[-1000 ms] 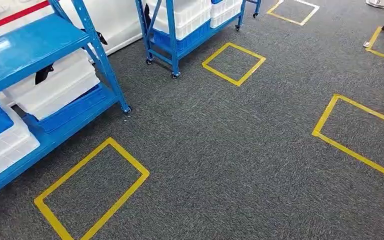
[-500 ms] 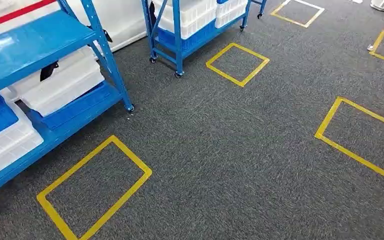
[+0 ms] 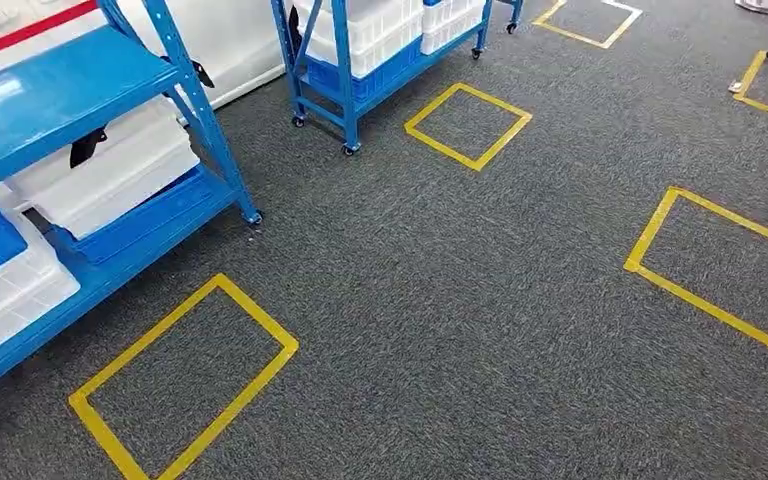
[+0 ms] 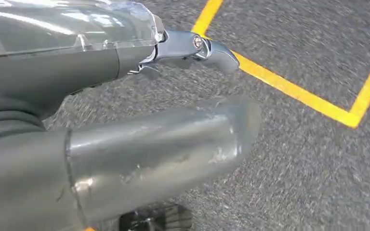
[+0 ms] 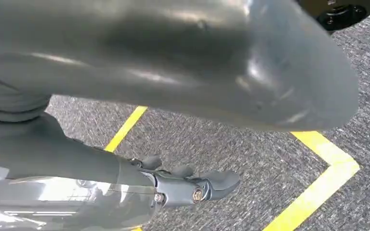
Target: Take the parts from the cabinet and place them on the table.
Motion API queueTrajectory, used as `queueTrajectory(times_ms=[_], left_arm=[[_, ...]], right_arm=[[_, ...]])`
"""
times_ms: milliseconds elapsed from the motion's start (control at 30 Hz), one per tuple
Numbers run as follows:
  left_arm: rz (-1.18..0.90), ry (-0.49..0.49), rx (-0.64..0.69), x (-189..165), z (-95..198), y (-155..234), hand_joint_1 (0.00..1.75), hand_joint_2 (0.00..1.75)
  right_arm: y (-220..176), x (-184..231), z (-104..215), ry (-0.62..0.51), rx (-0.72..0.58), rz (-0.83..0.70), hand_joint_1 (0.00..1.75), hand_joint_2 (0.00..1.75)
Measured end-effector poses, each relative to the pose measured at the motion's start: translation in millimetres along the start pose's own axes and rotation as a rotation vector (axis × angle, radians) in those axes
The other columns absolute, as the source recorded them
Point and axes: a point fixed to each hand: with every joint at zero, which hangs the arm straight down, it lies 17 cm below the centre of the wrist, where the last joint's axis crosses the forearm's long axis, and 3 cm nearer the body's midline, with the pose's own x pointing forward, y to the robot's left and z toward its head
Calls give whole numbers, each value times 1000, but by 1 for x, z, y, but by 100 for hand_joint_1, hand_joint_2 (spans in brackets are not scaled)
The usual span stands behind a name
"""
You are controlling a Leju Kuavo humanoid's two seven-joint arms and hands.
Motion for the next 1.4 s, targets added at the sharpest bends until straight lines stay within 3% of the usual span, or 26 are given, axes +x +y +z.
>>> queueTrajectory(times_ms=[600,700,1167,1400], left_arm=[[-164,-26,-129,-4,6,-19,0,0],[-285,-48,-94,-4,4,-11,0,0],[-182,-31,-355,-12,23,-40,0,0],[-212,-20,-398,-19,28,-39,0,0]], right_arm=[[-2,-6,1,15,5,10,0,0],[0,-8,2,15,14,20,0,0],[6,-9,3,16,42,48,0,0],[6,-14,4,26,44,50,0,0]])
